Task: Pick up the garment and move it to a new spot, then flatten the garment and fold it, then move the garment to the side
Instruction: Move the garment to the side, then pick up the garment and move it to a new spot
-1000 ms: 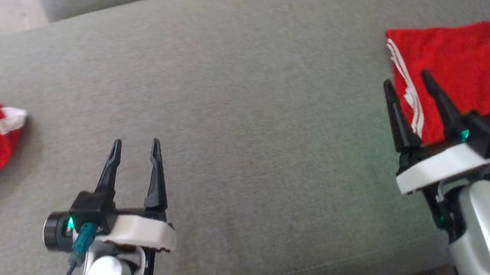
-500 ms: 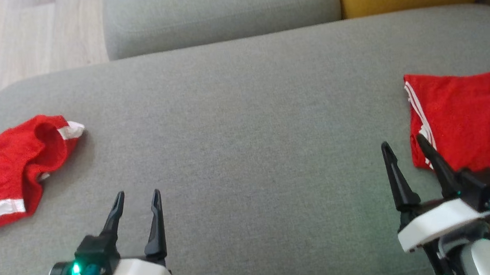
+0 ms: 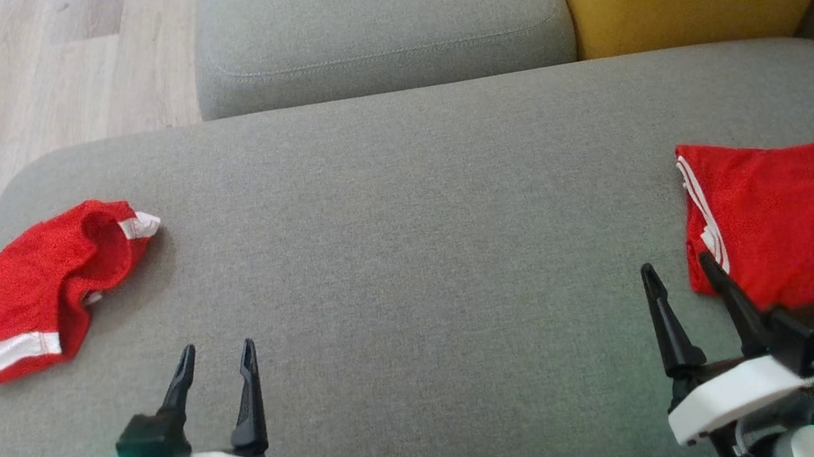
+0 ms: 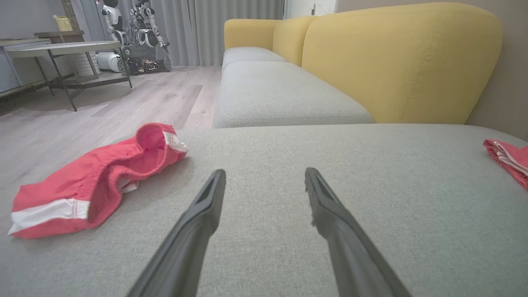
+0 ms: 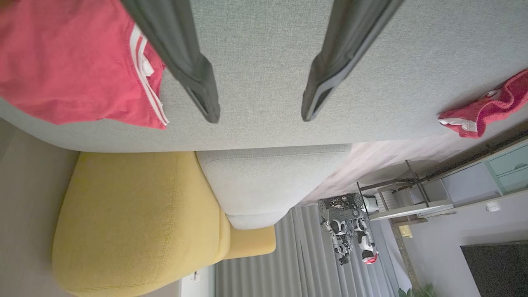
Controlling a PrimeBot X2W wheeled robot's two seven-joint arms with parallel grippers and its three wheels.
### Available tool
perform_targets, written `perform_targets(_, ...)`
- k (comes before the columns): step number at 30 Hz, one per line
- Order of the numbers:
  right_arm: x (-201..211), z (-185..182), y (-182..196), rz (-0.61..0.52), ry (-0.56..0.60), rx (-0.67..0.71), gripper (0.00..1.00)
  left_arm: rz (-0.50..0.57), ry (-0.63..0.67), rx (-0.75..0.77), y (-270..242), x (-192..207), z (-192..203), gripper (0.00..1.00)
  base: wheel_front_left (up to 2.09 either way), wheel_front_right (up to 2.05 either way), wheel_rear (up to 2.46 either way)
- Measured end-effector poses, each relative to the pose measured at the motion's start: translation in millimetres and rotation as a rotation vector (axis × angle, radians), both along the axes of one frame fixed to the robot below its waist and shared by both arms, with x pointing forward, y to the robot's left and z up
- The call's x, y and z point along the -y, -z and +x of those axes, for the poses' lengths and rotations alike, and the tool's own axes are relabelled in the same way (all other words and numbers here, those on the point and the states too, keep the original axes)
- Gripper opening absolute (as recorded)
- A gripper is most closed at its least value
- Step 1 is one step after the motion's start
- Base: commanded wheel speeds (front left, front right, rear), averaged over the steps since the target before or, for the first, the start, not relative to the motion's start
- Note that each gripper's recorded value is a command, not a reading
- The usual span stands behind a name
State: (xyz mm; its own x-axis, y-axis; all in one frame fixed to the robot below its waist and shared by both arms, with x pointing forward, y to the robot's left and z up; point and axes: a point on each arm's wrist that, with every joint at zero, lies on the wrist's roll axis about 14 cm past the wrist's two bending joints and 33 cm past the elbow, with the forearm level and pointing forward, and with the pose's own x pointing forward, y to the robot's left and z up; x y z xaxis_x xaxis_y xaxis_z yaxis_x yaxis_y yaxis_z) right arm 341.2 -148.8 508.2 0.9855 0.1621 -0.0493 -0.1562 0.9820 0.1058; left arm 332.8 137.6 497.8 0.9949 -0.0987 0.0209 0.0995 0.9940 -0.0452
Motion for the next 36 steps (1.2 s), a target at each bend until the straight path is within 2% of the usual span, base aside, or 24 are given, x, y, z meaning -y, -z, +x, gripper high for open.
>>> perform_targets(28,5,1,4,0.002,0.016,-0.017,1.0,0.009,-0.03,-0.029,7,-7,-8,1.0,0.0,0.0,0.0)
perform_targets(36,-9,2,10,0.005,-0.03,-0.039,1.0,0.008,-0.101,-0.016,4,-28,-15,1.0,0.0,0.0,0.0)
